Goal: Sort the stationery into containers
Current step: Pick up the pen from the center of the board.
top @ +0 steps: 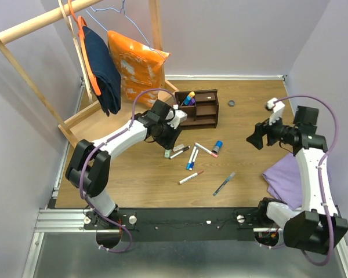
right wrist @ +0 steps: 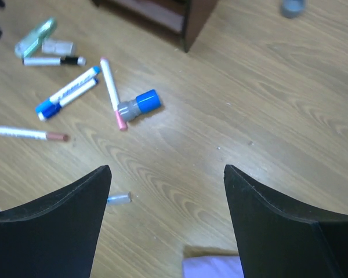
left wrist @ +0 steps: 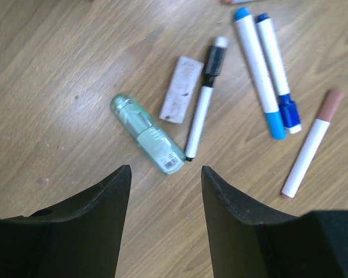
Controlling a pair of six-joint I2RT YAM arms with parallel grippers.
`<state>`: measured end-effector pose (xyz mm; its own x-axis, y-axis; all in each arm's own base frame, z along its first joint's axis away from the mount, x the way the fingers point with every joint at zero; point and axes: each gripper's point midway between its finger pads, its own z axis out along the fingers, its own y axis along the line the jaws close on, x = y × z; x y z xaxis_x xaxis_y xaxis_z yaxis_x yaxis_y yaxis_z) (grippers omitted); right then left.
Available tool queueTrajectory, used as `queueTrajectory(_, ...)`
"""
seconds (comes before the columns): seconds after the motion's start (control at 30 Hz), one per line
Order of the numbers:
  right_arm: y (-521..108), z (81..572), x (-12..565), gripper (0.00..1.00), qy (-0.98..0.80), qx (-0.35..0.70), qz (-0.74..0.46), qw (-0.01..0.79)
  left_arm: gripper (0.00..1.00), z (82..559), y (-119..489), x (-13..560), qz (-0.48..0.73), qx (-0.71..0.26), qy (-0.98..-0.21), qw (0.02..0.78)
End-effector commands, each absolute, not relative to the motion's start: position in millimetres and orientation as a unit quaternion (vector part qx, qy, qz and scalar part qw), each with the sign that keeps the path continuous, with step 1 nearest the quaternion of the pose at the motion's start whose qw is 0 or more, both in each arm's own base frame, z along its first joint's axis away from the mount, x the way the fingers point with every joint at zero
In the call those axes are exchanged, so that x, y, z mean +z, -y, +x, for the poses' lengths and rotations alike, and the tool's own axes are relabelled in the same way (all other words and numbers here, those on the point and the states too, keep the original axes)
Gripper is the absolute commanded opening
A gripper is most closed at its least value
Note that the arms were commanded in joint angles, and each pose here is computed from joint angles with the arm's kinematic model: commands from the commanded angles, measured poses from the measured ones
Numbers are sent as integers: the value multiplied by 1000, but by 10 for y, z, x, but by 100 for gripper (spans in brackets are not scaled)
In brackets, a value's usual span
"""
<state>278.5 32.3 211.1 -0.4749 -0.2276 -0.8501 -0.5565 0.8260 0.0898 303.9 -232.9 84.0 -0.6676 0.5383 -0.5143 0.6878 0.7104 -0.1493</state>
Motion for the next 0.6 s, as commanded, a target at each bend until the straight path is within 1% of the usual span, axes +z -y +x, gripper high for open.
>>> queueTrajectory(0.0, -639, 2825, 2023, 86, -809, 171, -348, 442, 59, 2878, 2647, 942, 416, -201, -854, 238)
queueTrajectory(0.13, -770, 2902, 2012, 86, -810, 181, -344, 439, 58, 2944, 2867, 767, 446, -169, -849, 228)
queueTrajectory(0.17, -791, 2926, 2042, 86, -811, 188, -334, 442, 58, 3026, 3022, 789, 468, -150, -838, 237)
queueTrajectory(0.57, -759, 2734, 1991, 86, -818, 175, -313, 450, 58, 3221, 3181, 485, 489, -105, -837, 221)
